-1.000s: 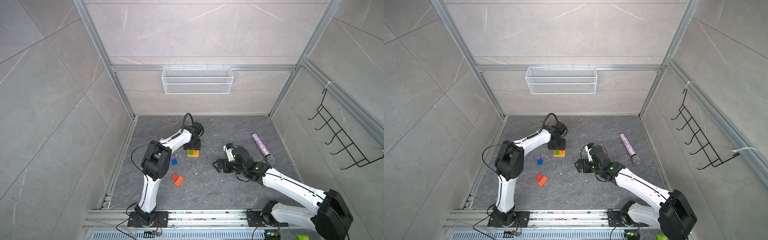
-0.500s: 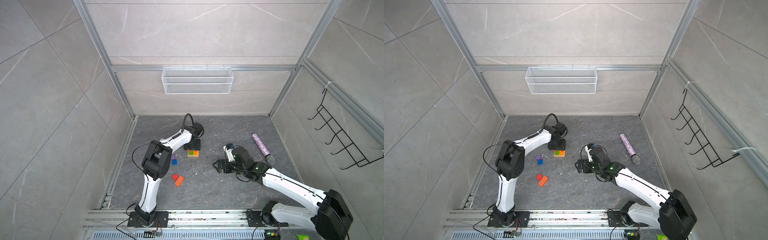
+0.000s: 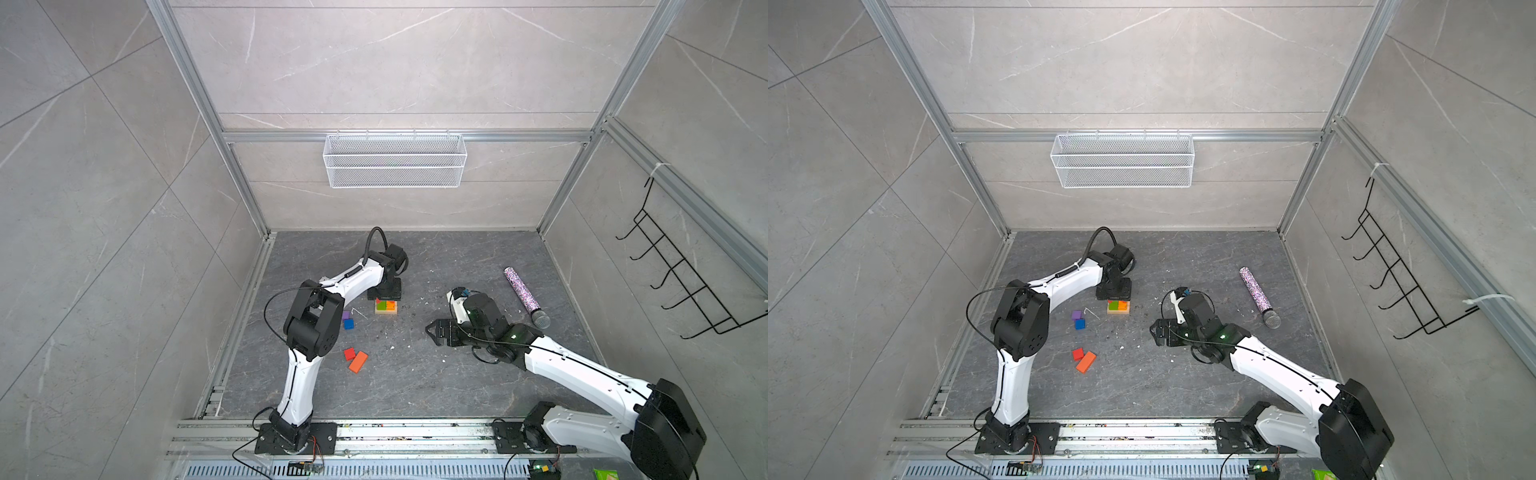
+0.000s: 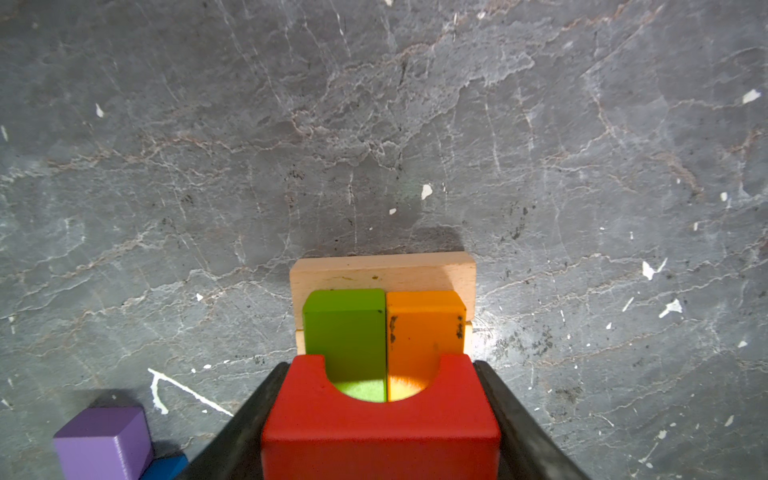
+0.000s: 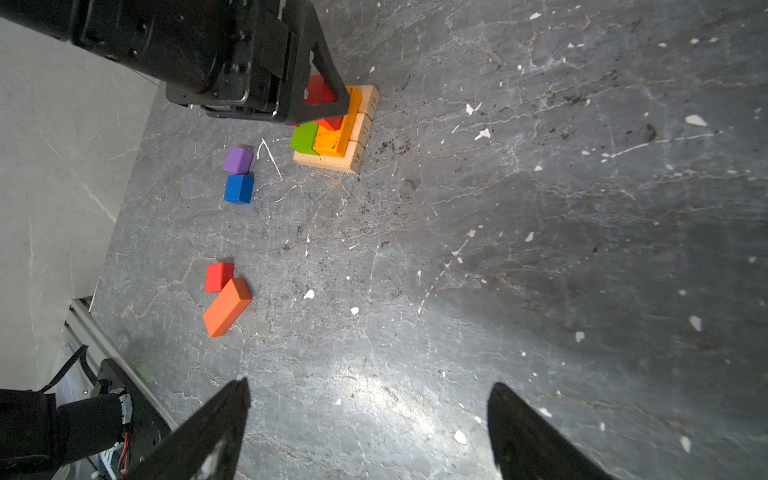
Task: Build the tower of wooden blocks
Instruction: 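Lower the red arch block onto the green and orange blocks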
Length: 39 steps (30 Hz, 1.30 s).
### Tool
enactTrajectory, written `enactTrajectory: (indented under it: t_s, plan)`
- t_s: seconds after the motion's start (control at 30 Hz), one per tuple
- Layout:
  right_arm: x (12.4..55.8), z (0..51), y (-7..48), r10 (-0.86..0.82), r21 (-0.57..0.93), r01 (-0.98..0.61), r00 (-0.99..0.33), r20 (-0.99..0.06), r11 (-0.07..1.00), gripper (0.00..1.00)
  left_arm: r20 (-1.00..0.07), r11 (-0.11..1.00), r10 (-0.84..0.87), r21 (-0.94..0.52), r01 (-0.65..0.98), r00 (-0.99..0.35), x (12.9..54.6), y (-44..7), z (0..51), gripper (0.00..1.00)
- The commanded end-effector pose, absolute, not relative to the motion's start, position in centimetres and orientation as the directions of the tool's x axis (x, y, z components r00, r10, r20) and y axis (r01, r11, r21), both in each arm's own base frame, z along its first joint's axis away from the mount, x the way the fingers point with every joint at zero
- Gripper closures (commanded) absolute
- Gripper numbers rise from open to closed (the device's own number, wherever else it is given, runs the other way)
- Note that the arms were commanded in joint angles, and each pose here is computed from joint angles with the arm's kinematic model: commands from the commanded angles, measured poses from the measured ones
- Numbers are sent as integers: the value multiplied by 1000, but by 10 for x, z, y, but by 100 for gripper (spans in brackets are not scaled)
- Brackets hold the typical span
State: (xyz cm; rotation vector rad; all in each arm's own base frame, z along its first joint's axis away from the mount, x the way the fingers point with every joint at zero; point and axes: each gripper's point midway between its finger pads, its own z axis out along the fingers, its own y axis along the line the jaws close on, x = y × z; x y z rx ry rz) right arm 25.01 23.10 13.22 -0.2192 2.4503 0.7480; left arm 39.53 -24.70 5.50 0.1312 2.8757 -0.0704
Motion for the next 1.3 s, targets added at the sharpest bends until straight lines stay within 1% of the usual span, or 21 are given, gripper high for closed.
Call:
enactTrajectory:
  t_s: [0.0, 0.23, 0.4, 1.27]
  plan:
    - [247, 127, 229, -18, 442, -313, -832, -554, 841, 12, -273, 996, 62, -50, 78, -960, 400, -251, 58, 38]
    - [248, 126, 229, -18, 442, -312, -833, -553, 841, 12, -267, 995, 64, -54, 81, -962, 399, -252, 56, 32]
    - [247, 127, 229, -21, 442, -315, -832, -554, 840, 12, -267, 995, 63, -53, 80, -962, 400, -252, 56, 30]
    - [247, 128, 229, -30, 435, -321, -831, -556, 841, 12, -257, 997, 31, -57, 47, -966, 400, -252, 55, 29]
